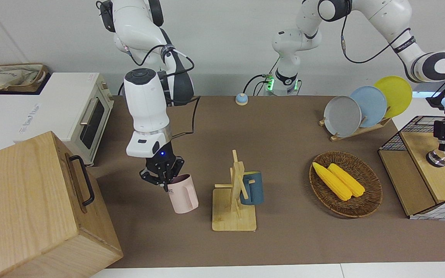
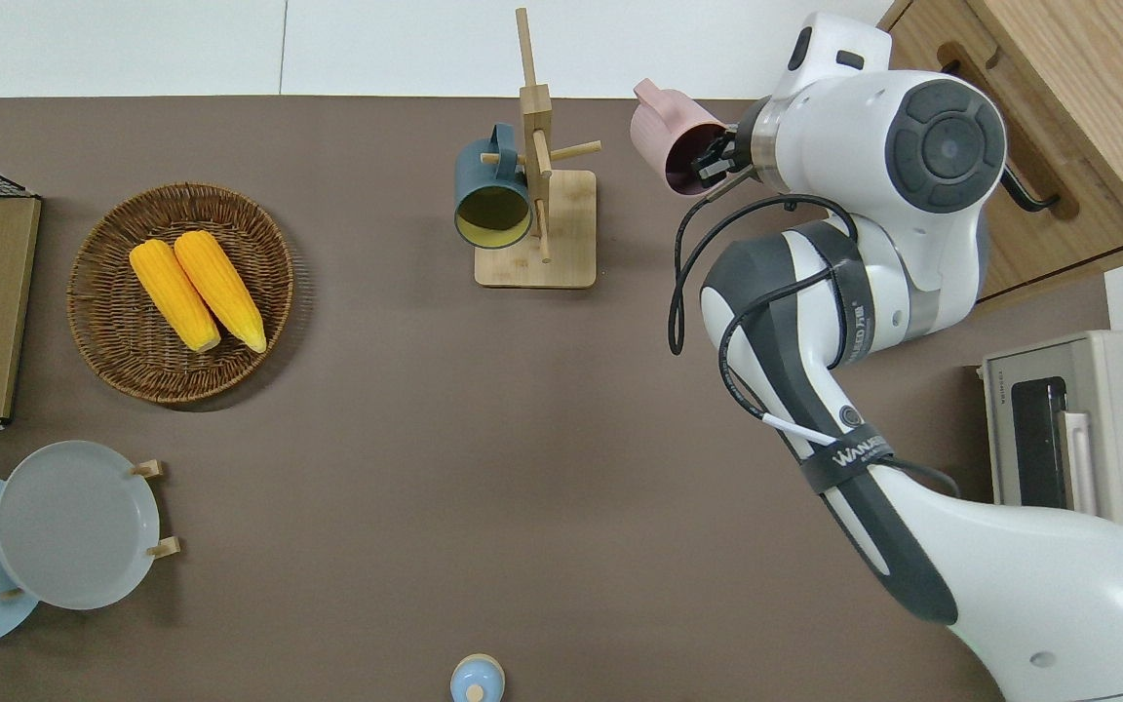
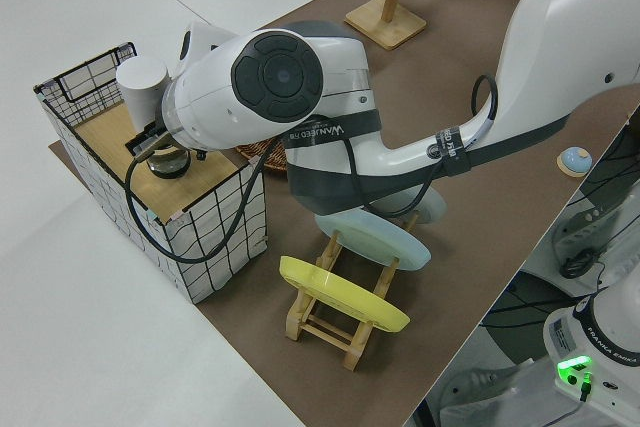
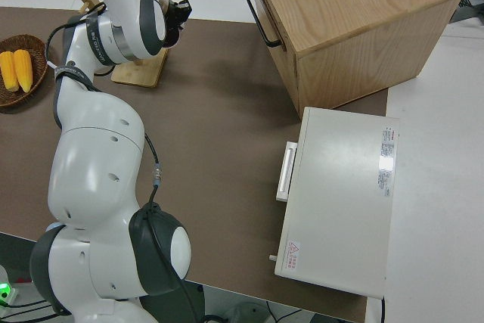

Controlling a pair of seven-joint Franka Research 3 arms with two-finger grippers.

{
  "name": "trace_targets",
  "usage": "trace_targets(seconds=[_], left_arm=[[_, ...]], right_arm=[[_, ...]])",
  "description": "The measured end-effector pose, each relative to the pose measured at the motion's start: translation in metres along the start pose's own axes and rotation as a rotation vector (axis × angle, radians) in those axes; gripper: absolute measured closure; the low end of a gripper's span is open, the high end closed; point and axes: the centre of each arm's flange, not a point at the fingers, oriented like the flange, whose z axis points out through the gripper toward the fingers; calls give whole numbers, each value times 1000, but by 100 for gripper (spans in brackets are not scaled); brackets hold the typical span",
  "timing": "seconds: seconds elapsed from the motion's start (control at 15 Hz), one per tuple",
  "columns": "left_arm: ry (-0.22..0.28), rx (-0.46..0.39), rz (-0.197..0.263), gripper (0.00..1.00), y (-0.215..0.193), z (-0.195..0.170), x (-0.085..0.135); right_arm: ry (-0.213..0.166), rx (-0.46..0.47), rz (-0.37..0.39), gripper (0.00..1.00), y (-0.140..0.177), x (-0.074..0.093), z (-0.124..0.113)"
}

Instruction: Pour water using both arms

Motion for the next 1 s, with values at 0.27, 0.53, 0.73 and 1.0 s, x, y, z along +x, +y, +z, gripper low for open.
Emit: trace_targets(seconds=[0.27,0.53,0.73,1.0], left_arm=[[9,8,-13,36,0,-5,8],[-27,59,-41,36,5,-23,36],[-59,59,-61,36,15,-46,60],[-110,51,-82,36,29,-79,83]], right_arm=[[-165,45,50,95,-11,-17,-3],[-282,95,180,95,-40,-38,-1],[-348,170,289,95,-87,-48,6],[-400,201,415,95,-156,-47,10]])
